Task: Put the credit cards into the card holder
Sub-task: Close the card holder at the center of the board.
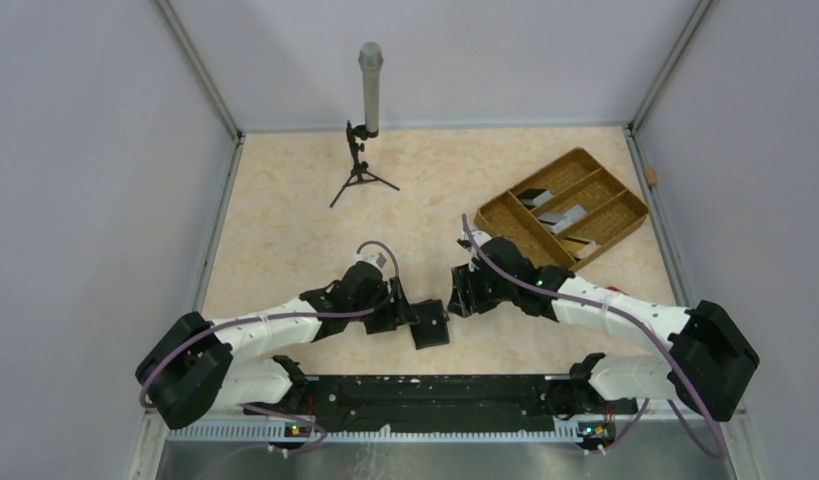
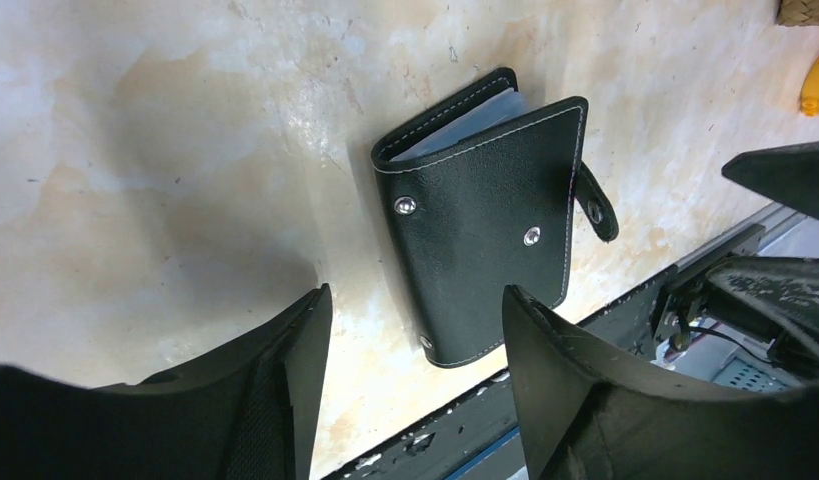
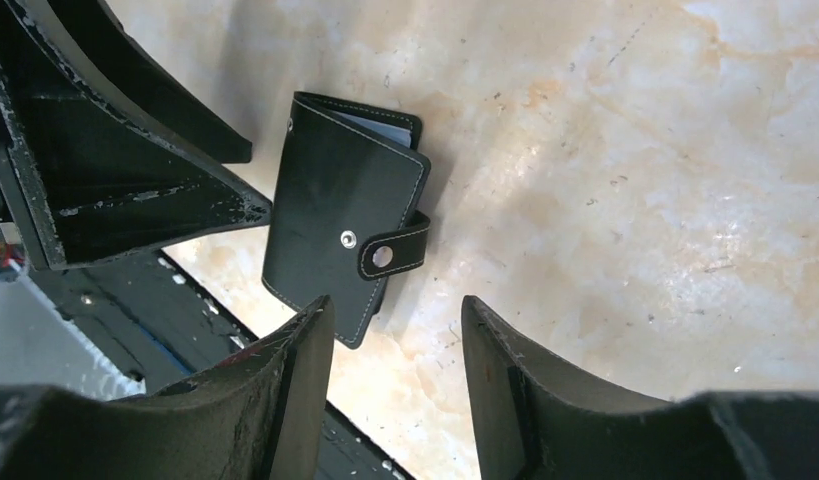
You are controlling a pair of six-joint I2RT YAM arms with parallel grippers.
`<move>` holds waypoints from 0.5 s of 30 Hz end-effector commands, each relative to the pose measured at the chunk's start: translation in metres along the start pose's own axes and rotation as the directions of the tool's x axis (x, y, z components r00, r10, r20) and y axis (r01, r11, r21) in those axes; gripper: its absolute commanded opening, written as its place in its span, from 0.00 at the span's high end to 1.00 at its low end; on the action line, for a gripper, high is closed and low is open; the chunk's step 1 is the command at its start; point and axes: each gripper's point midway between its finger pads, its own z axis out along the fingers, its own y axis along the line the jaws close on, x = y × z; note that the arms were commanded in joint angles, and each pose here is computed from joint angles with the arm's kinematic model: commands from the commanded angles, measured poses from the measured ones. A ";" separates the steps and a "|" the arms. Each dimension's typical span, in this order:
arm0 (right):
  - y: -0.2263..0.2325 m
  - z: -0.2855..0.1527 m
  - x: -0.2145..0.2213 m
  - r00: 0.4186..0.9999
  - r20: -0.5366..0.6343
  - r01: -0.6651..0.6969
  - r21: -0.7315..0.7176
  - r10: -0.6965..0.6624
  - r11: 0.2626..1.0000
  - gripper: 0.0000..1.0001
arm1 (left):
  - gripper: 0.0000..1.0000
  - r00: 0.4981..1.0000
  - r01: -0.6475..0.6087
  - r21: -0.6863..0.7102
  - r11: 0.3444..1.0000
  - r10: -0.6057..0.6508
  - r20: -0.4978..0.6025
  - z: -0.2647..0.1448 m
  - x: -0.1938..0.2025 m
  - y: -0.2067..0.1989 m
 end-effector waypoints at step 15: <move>0.014 0.023 0.001 0.995 -0.083 0.069 0.175 -0.055 0.982 0.59 | 0.48 0.999 -0.003 -0.127 0.992 -0.004 -0.052 0.024 0.019 0.011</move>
